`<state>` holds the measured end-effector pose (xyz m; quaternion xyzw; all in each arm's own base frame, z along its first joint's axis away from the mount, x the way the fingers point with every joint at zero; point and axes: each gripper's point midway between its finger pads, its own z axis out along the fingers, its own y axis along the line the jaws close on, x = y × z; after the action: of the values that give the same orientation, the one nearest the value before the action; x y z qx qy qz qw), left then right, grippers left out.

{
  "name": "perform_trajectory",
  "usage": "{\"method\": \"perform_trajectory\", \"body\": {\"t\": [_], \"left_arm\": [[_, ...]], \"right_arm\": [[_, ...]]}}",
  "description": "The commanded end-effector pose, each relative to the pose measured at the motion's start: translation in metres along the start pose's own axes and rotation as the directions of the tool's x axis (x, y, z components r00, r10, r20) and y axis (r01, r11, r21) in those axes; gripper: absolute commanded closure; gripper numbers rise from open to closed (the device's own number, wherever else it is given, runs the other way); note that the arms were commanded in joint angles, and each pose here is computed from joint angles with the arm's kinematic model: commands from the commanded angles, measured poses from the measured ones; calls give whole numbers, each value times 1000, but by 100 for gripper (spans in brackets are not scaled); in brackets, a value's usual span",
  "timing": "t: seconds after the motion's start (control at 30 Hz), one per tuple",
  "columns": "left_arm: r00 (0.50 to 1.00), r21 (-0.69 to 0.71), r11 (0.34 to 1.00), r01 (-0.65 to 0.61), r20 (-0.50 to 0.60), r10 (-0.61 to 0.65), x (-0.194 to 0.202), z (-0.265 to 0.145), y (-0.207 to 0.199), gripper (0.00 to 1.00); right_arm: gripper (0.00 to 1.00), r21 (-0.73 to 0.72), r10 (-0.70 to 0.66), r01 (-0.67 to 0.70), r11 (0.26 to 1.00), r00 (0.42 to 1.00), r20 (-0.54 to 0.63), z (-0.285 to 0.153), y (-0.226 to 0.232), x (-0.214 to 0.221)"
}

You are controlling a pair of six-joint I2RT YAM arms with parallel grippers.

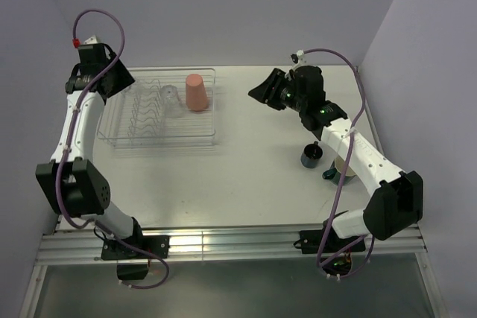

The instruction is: Load the cups into the dish rack

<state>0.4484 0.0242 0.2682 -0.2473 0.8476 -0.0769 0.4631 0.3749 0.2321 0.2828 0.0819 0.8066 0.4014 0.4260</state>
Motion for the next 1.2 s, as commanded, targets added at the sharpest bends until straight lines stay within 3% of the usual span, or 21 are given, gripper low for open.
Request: {"method": "perform_trajectory", "body": {"t": [0.0,0.27,0.6,1.17], "left_arm": [[995,-118,993,-25,90,36,-35,8,16,100],[996,-218,975,-45,65,60,-44,43,34,100],[998,-273,960,-56,-23,51,-17,97,59,100],[991,-350,932,-91,-125,50,25,144,89,100]], "right_arm": [[50,28,-62,61,998,997,35,-11,-5,-6],[50,46,-84,83,996,996,15,-8,-15,1],[50,40,-98,98,994,995,-2,-7,-18,7],[51,22,-103,103,994,995,-10,-7,-20,13]]}}
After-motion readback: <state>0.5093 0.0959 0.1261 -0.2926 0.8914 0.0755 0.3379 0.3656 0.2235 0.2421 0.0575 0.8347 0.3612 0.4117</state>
